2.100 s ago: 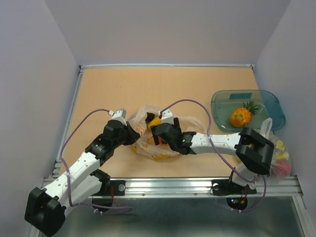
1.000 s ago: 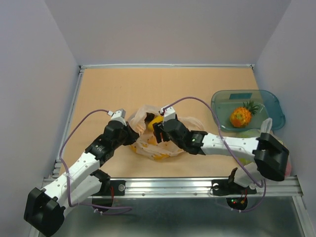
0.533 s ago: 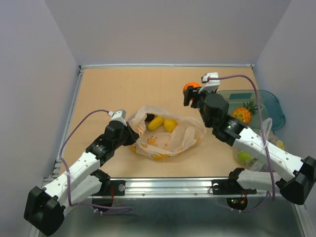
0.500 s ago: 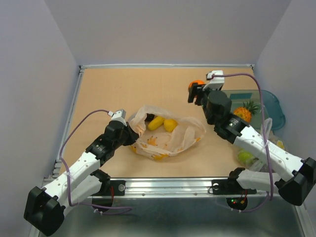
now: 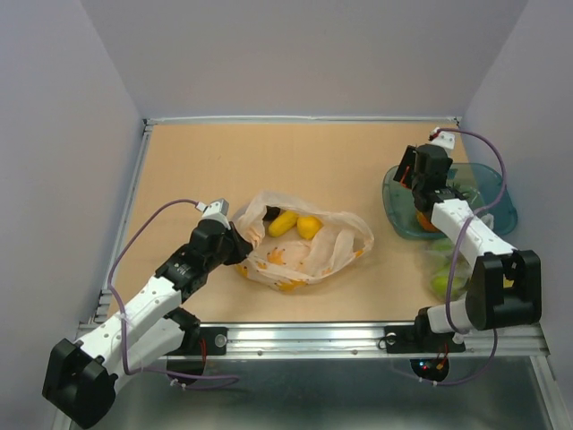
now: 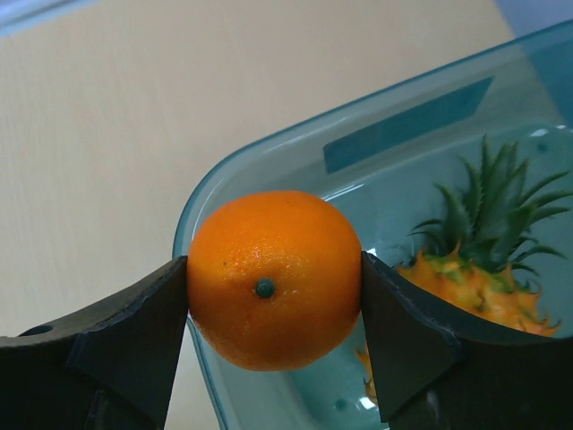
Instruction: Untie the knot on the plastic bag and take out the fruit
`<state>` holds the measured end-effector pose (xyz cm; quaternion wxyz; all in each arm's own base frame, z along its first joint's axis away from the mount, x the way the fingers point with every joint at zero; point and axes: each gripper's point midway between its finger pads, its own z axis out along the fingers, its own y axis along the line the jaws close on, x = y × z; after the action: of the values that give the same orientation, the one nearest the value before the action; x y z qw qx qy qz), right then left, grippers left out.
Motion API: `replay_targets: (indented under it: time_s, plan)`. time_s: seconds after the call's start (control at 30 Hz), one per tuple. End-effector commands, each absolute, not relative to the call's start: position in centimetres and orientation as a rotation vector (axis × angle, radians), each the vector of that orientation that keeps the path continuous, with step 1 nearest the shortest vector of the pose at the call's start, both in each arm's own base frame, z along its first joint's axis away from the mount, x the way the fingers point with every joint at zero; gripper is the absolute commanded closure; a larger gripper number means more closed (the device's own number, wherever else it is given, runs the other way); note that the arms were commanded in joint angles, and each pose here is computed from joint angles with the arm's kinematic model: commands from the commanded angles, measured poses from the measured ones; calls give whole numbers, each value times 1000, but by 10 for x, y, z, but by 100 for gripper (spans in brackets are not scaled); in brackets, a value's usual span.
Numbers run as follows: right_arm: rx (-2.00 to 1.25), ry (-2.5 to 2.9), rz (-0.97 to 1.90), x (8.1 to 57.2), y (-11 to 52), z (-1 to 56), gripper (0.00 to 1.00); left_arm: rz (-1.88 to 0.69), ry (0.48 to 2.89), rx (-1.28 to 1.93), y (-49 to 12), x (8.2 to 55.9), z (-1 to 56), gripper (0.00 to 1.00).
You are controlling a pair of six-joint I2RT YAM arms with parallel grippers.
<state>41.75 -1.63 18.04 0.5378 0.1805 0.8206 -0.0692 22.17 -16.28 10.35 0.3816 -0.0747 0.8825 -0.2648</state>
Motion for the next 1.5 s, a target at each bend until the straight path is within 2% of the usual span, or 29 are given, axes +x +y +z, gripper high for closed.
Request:
replay_targets:
  time_s: [0.0, 0.07, 0.1, 0.13, 0.17, 0.2, 0.27, 0.47, 0.6, 1.0, 1.13, 1.33, 1.47]
  plan:
    - [420, 1945, -68, 423, -4, 180, 80, -697, 2223, -193, -166, 221, 111, 100]
    - [414, 1974, -74, 425, -5, 169, 73, -703, 2225, -187, -168, 219, 111, 100]
    - [406, 1986, -71, 426, -3, 165, 67, -703, 2229, -187, -168, 219, 110, 100]
    - [402, 1993, -69, 426, -3, 162, 43, -706, 2228, -186, -169, 218, 111, 100]
    - [397, 1999, -71, 427, -3, 161, 31, -706, 2230, -183, -169, 218, 111, 100]
    - [400, 2001, -74, 426, -3, 159, 14, -680, 2220, -198, -165, 220, 111, 100]
    - [438, 2009, -92, 421, -7, 157, 0, -674, 2225, -203, -165, 220, 110, 100]
    - [437, 1993, -91, 408, -9, 181, 0, -669, 2226, -209, -165, 219, 110, 100]
    - [352, 1987, 84, 396, 22, 203, 0, -659, 2226, -212, -164, 219, 110, 100]
    - [12, 2001, 494, 316, 190, 234, 1, -637, 2240, -212, -163, 220, 106, 100]
    - [-159, 2046, 605, 282, 253, 226, 2, -632, 2242, -213, -162, 220, 106, 100]
    - [-402, 2096, 646, 229, 337, 204, 12, -638, 2236, -207, -163, 221, 107, 100]
    - [-387, 2138, 539, 238, 345, 177, 14, -641, 2230, -204, -164, 220, 108, 100]
